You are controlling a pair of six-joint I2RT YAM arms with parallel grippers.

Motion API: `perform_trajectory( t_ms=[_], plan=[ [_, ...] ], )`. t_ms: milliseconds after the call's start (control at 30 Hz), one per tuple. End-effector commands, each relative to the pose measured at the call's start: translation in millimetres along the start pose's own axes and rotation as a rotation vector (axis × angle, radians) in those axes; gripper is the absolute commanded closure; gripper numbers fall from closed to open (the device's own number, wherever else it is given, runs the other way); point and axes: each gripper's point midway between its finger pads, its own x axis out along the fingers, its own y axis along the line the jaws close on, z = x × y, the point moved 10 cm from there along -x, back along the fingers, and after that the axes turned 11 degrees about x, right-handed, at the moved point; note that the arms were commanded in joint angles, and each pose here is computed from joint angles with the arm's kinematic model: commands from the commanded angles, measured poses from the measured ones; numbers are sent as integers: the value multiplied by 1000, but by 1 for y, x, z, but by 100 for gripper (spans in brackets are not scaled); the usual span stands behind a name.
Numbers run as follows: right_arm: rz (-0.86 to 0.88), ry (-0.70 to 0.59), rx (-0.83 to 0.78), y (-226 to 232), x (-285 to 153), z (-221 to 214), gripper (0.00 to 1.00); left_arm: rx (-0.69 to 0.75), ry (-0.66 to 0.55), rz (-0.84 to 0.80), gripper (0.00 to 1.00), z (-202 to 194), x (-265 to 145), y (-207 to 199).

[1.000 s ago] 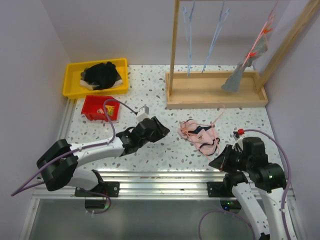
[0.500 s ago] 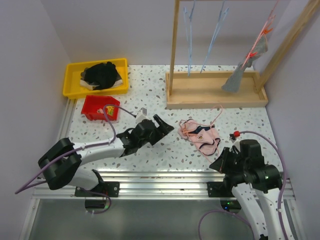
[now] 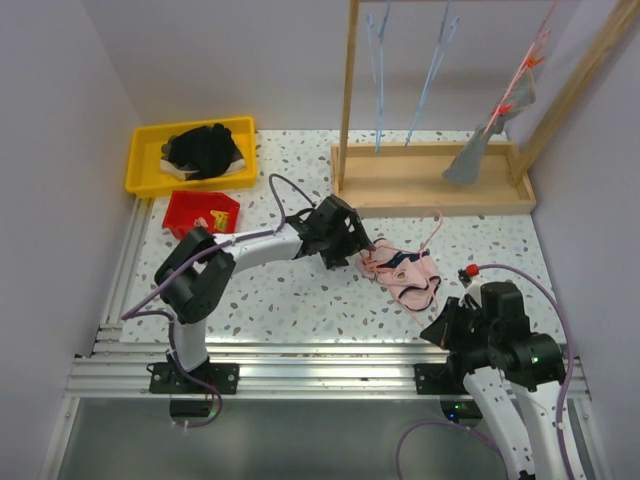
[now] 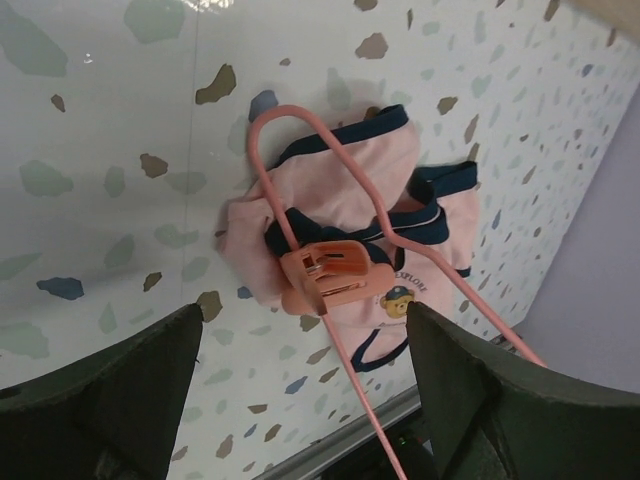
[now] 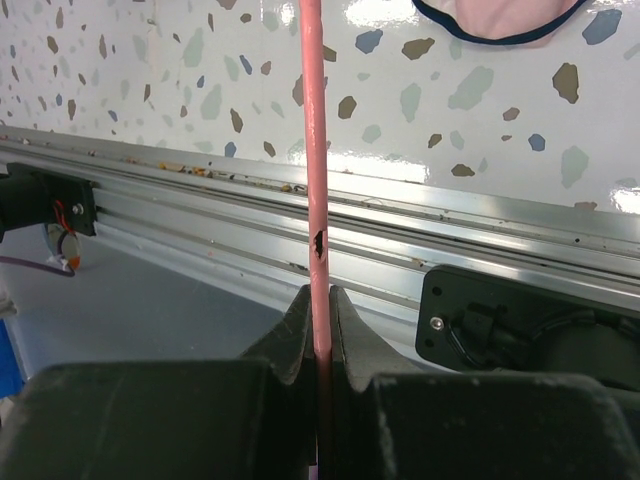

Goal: Remove the underwear clipped to the hanger

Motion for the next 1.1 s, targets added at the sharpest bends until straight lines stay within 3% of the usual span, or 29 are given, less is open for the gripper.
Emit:
perform_trajectory(
  t_ms=[0,567,933,1067],
  plan=[
    [-27,11,-3,-4,-2,-3,100,63,101,39,14,-2,-1,2],
    [-22,18,-5,-4,-1,-3,100,48,60,-18,16,10,8,-14],
    [-24,23,-4,-4,0,-3,100,82,150,67,19,8,32,-10],
    [-26,20,-3,-3,-1,-3,100,84,164,79,24,5,34,-4]
  ],
)
